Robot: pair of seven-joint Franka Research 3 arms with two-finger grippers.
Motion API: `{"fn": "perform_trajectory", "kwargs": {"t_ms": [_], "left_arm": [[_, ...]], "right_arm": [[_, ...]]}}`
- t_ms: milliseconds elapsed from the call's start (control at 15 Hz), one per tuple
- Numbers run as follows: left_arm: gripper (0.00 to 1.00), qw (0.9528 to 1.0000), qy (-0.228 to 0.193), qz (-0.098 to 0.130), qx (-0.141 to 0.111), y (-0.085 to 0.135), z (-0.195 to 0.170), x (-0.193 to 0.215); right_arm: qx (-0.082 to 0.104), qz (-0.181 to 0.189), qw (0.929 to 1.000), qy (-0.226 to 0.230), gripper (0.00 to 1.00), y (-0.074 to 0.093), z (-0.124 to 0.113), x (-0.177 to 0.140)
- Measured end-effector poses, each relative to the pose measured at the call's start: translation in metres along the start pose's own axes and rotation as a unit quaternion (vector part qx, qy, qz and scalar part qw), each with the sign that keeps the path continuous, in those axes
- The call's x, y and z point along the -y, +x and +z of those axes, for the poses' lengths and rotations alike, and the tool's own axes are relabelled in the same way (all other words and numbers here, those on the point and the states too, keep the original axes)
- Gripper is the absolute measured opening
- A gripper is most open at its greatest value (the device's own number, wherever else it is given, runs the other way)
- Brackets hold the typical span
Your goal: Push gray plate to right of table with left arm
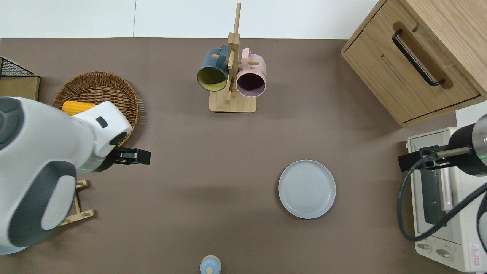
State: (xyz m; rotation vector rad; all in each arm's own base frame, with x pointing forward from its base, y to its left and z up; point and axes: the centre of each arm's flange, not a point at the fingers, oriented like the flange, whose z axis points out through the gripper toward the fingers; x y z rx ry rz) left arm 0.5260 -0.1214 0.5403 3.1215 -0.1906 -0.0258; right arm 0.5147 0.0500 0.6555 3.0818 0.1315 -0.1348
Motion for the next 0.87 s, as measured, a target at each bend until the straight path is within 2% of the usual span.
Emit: {"fn": "perform_trajectory", "kwargs": {"t_ms": [267,400,867], "left_arm": [[1.00,0.9999,-0.004,-0.003,-0.011,-0.002,-0.056,0.018],[1.00,0.9998,-0.004,-0.007,-0.018,-0.003,-0.072,0.022],[1.00,0.9996,-0.006,-0.010,-0.026,-0.003,-0.081,0.026]], "right_arm": [[0.000,0.000,1.0000,0.000,1.00,0.000,0.000,0.000],[0.000,0.000,1.0000,0.000,1.00,0.000,0.000,0.000],[0.000,0.000,1.0000,0.000,1.00,0.000,0.000,0.000]]}}
